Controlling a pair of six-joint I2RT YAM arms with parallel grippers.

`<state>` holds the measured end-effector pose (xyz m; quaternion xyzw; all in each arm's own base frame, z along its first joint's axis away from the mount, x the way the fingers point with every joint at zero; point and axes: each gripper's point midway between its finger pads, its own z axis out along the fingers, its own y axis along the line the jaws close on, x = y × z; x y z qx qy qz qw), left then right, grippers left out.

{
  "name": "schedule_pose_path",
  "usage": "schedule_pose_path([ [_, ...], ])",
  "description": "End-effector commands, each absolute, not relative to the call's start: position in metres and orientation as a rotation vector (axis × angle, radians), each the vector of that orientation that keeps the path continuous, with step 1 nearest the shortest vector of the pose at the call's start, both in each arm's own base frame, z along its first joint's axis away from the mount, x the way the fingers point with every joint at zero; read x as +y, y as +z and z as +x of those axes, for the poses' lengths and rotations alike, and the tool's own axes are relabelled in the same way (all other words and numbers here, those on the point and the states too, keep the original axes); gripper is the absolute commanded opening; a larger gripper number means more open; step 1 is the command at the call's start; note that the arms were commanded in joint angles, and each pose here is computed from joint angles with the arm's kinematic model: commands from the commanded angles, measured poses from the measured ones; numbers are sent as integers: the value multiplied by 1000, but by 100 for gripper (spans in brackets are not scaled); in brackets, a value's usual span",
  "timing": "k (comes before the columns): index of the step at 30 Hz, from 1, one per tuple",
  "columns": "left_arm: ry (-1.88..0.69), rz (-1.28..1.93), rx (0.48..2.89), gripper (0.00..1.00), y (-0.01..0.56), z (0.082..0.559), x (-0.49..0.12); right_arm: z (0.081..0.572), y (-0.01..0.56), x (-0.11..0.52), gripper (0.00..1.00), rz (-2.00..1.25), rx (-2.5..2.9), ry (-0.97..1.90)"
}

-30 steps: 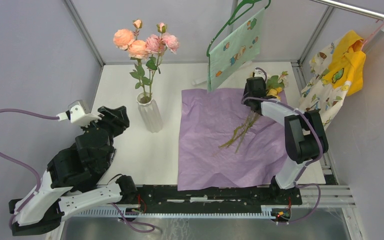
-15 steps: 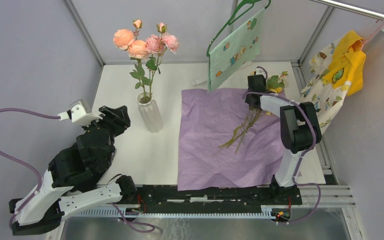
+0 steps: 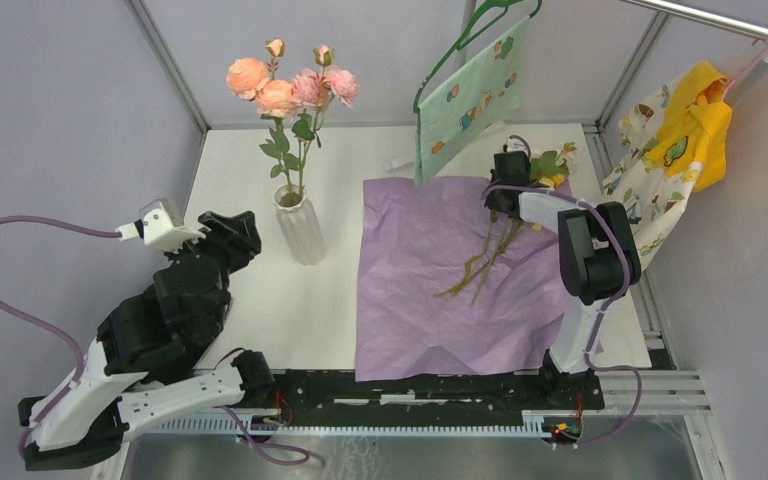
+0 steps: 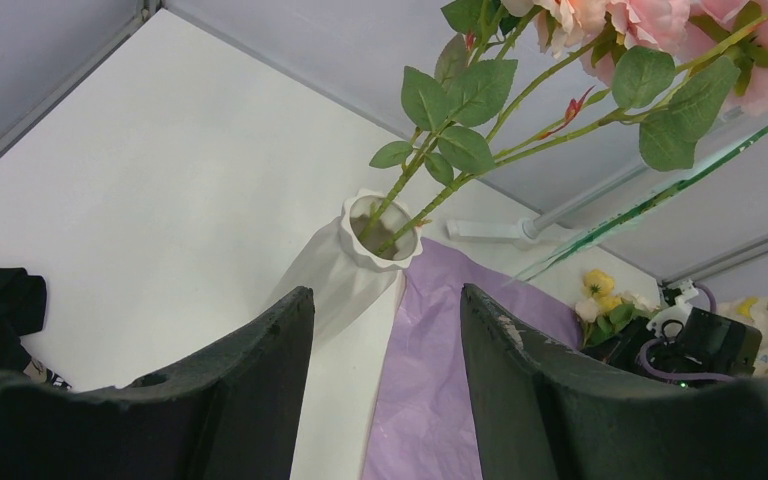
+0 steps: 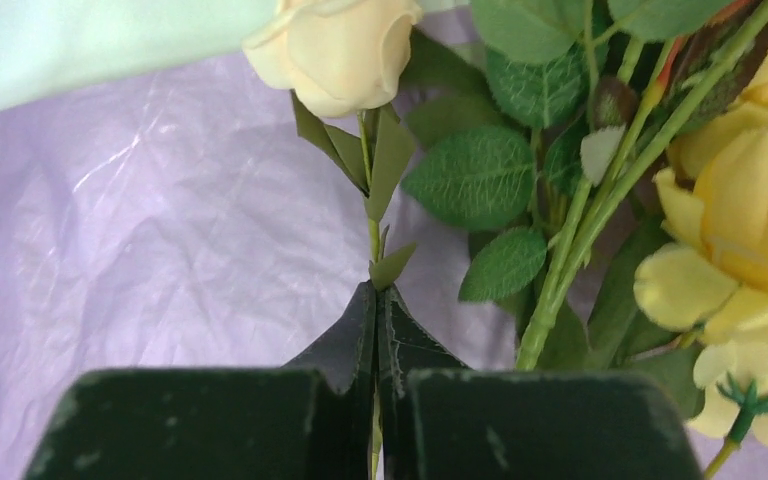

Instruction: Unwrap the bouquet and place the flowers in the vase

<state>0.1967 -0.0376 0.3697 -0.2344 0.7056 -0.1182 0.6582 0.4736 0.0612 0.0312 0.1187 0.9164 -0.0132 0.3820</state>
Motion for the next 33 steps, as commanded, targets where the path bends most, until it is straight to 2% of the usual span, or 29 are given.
schedule_pose_path([
  [1,-270,-535,1582,62,377,200,-40,479,90,83,0,287,2180,163],
  [10,-280,-530,1589,61,377,201,-45,448,221,157,0,78,1857,569],
  [20,-303,-553,1563,61,386,196,-35,350,404,256,0,-301,1260,887],
  [28,-313,-553,1563,61,385,195,-34,276,512,282,0,-392,811,1026],
  [33,-314,-556,1560,61,386,194,-33,249,564,284,0,-379,583,1034],
])
